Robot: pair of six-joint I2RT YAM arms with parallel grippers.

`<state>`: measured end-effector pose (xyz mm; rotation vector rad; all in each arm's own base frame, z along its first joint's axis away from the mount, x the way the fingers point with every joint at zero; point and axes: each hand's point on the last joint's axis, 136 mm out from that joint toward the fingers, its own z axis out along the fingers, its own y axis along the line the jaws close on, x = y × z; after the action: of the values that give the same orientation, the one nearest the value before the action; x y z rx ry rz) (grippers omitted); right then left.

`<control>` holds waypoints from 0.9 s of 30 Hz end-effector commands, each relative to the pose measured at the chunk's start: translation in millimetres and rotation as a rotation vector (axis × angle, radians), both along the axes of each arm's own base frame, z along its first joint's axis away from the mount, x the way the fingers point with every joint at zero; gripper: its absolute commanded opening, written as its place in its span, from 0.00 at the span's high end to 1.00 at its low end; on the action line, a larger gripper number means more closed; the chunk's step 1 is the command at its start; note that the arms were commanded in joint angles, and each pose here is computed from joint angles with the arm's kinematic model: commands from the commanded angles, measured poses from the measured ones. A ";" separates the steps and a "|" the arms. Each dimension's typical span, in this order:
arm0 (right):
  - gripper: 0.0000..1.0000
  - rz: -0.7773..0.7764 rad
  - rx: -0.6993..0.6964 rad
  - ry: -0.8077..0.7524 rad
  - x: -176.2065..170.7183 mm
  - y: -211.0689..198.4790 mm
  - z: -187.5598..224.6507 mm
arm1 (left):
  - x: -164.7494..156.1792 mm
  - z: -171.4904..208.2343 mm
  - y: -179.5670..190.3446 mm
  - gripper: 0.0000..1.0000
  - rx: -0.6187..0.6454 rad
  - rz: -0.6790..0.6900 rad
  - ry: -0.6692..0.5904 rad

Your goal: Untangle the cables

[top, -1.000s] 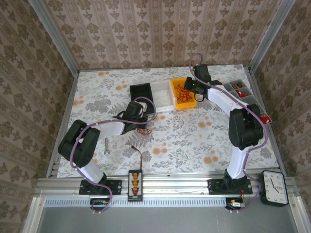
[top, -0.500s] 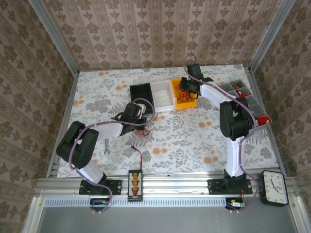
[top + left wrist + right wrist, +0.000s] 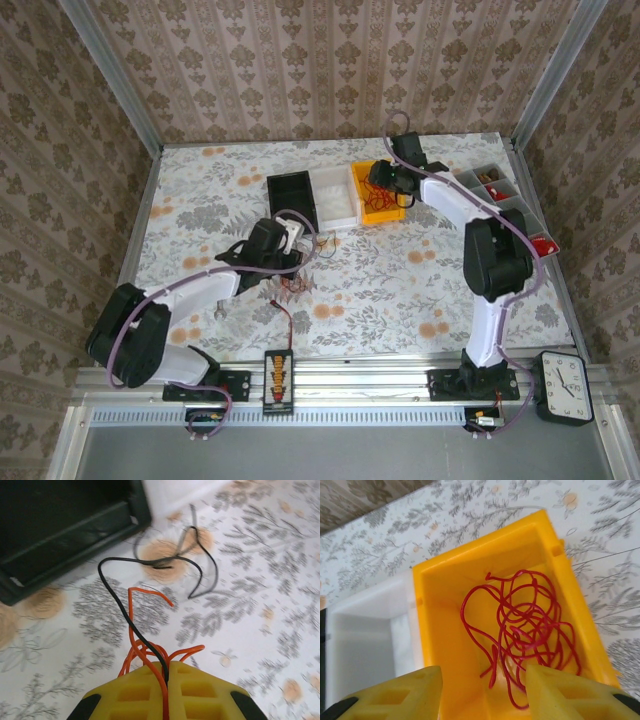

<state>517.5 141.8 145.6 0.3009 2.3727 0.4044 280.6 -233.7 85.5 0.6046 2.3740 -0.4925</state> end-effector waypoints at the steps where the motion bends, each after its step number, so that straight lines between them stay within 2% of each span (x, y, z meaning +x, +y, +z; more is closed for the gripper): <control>1: 0.50 -0.032 -0.057 -0.063 -21.3 -17.0 26.3 | -24.0 -4.5 -10.9 1.00 0.007 -0.129 0.036; 4: 0.51 -0.009 -0.066 -0.069 -46.6 -18.3 27.0 | -32.4 -1.0 -26.1 1.00 -0.012 -0.215 0.021; 6: 0.51 0.066 -0.061 -0.064 -64.7 -5.8 23.9 | -35.0 -0.2 -33.9 1.00 -0.016 -0.254 0.013; 10: 0.52 0.329 0.019 -0.019 -107.1 51.1 4.5 | -37.7 1.1 -46.5 1.00 -0.043 -0.329 -0.006; 15: 0.52 0.556 0.028 0.125 -150.5 107.8 -44.2 | -30.0 -9.4 -44.8 1.00 -0.016 -0.315 -0.006; 20: 0.53 0.598 0.022 0.217 -154.8 128.5 -80.9 | -29.7 -15.7 -45.8 1.00 -0.004 -0.319 0.013; 27: 0.53 0.601 -0.021 0.236 -131.3 137.7 -97.7 | -26.6 -18.0 -46.7 1.00 -0.009 -0.306 0.013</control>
<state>373.8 271.5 39.2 -0.3692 2.6971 0.6384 246.0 -270.7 56.1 0.9544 2.3572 -0.6141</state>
